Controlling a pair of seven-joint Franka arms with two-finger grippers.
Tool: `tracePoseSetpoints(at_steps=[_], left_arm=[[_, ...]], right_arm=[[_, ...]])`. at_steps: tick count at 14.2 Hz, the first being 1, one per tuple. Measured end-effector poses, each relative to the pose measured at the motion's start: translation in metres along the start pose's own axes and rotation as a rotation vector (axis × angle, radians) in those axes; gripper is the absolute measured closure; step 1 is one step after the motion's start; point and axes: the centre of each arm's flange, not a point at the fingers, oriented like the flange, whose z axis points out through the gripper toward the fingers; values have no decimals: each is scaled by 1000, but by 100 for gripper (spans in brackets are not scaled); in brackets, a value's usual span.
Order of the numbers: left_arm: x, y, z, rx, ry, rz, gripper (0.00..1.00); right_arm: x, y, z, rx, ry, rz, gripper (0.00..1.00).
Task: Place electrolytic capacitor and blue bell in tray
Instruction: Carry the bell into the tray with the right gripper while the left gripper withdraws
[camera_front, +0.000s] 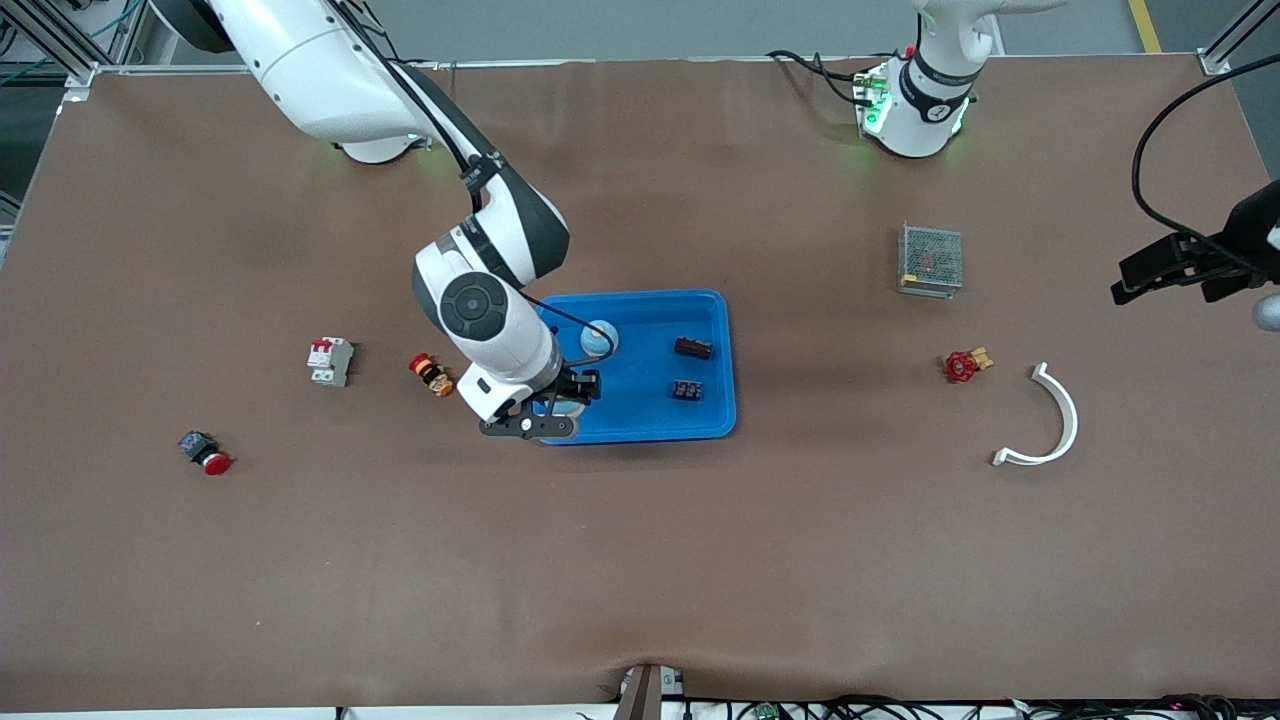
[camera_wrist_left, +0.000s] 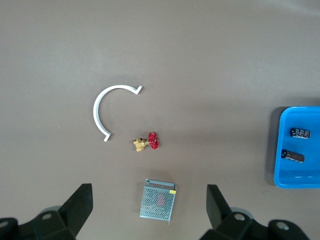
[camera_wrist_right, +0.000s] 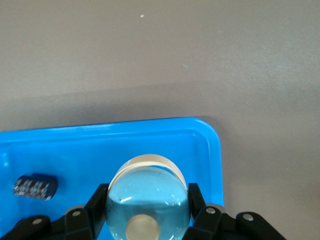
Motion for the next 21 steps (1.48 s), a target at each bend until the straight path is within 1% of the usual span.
tracePoseSetpoints(at_steps=[2, 6, 10, 14, 21], left_arm=[[-14, 13, -5, 1, 0, 20, 0], [-38, 20, -7, 4, -8, 30, 0], [-45, 39, -7, 60, -6, 61, 0], [-52, 44, -5, 66, -11, 45, 0], [-52, 43, -2, 67, -17, 41, 0]], right_arm=[[-6, -7, 15, -16, 10, 9, 32], [-20, -19, 49, -15, -1, -10, 32], [-32, -26, 70, -17, -13, -27, 32], [-37, -29, 81, -13, -13, -34, 32], [-47, -31, 99, -1, -6, -46, 32]])
